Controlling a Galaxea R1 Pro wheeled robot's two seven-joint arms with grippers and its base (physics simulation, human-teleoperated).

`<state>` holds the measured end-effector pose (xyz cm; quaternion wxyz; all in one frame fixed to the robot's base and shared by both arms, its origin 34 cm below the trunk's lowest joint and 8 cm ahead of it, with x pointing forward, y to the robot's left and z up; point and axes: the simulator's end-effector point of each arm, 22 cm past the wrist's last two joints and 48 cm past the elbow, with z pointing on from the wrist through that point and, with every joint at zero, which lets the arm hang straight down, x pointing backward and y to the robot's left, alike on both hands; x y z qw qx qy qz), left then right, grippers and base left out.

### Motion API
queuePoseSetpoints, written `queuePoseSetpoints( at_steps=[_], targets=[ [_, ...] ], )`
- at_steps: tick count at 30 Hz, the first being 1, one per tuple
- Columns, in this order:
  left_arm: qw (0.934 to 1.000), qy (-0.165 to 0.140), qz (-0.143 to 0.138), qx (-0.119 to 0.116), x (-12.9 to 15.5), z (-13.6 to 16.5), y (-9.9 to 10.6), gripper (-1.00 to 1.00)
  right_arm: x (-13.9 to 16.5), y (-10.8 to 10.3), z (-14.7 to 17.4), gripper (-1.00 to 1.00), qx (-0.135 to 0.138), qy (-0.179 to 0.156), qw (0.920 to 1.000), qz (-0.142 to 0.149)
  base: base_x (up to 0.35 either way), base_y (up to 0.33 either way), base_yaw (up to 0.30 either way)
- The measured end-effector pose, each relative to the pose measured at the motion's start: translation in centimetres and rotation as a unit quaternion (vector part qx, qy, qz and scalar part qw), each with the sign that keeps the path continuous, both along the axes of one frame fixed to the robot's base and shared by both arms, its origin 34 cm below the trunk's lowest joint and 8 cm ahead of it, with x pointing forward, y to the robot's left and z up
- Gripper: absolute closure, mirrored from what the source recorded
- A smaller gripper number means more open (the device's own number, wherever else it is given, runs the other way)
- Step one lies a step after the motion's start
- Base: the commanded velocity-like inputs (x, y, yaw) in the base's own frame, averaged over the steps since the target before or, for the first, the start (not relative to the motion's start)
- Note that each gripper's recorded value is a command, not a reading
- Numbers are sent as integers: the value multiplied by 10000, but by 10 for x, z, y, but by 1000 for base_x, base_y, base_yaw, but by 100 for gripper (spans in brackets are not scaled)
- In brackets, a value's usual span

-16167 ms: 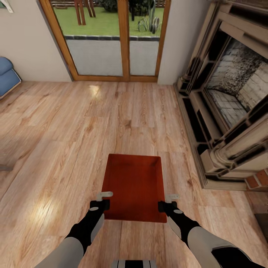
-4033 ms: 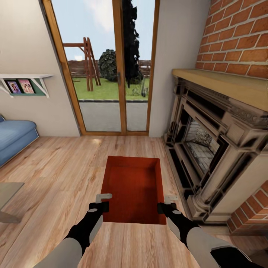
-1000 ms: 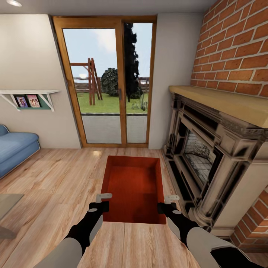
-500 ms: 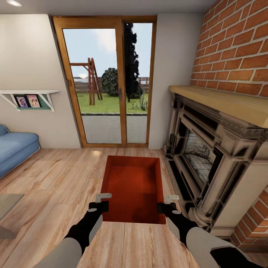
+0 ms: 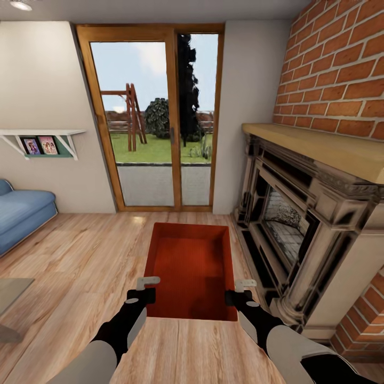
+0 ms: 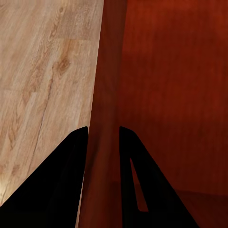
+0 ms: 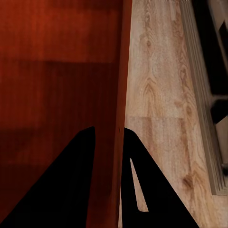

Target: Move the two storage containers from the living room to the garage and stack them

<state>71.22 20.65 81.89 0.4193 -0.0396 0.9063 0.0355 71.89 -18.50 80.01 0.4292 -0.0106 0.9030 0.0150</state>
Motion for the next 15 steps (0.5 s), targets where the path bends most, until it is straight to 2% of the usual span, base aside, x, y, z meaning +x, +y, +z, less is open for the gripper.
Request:
queuePoseSetpoints(
  at_steps=[15],
  targets=[
    [9999, -119, -13, -3, 3, 13, 2, 100, 3, 2, 14, 100, -3, -118, 9999, -8, 0, 0, 0]
  ],
)
